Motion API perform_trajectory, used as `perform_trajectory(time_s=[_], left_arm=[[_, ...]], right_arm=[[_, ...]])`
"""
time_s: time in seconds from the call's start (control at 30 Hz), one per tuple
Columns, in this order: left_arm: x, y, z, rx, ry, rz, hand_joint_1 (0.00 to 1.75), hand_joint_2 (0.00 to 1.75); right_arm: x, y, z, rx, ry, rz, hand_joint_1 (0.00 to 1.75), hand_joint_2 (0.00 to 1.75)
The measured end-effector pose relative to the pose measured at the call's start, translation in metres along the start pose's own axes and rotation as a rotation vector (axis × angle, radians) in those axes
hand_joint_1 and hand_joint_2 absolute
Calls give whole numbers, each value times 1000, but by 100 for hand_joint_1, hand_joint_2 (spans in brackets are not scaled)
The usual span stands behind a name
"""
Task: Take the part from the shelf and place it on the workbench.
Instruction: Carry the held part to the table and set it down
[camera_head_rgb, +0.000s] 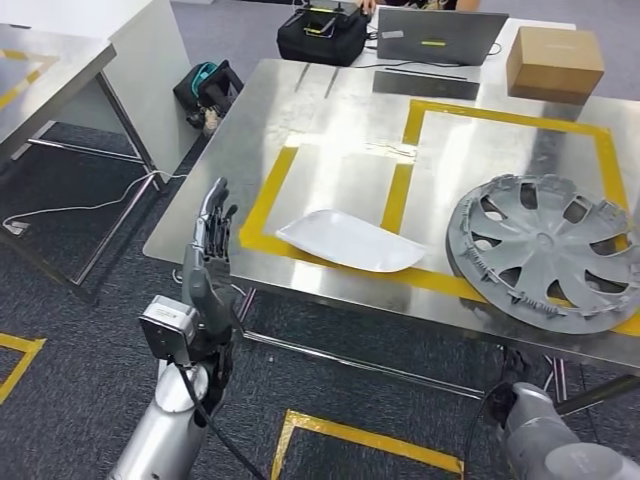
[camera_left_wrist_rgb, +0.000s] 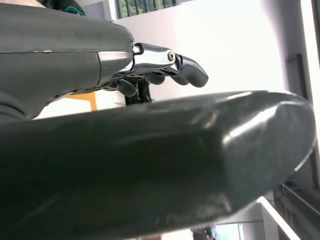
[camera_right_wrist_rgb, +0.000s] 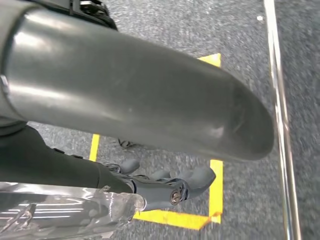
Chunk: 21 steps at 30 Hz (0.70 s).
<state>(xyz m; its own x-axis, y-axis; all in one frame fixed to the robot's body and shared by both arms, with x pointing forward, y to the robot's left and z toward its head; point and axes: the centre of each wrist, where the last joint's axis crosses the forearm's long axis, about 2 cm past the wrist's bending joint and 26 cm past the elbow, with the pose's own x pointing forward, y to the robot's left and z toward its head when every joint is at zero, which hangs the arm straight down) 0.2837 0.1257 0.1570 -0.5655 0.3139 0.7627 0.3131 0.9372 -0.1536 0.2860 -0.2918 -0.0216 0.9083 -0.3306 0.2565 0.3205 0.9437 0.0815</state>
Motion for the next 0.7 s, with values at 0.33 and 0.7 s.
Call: perform_trajectory(time_s=[0.33,0.7], left_arm=[[1,3,1,2,-1,-5,0,0],[2,2,-2,3,-8,10,0,0]], right_arm=[[7,-1,2,1,-15,-5,0,0],[7,-4,2,6,-17,-13,0,0]])
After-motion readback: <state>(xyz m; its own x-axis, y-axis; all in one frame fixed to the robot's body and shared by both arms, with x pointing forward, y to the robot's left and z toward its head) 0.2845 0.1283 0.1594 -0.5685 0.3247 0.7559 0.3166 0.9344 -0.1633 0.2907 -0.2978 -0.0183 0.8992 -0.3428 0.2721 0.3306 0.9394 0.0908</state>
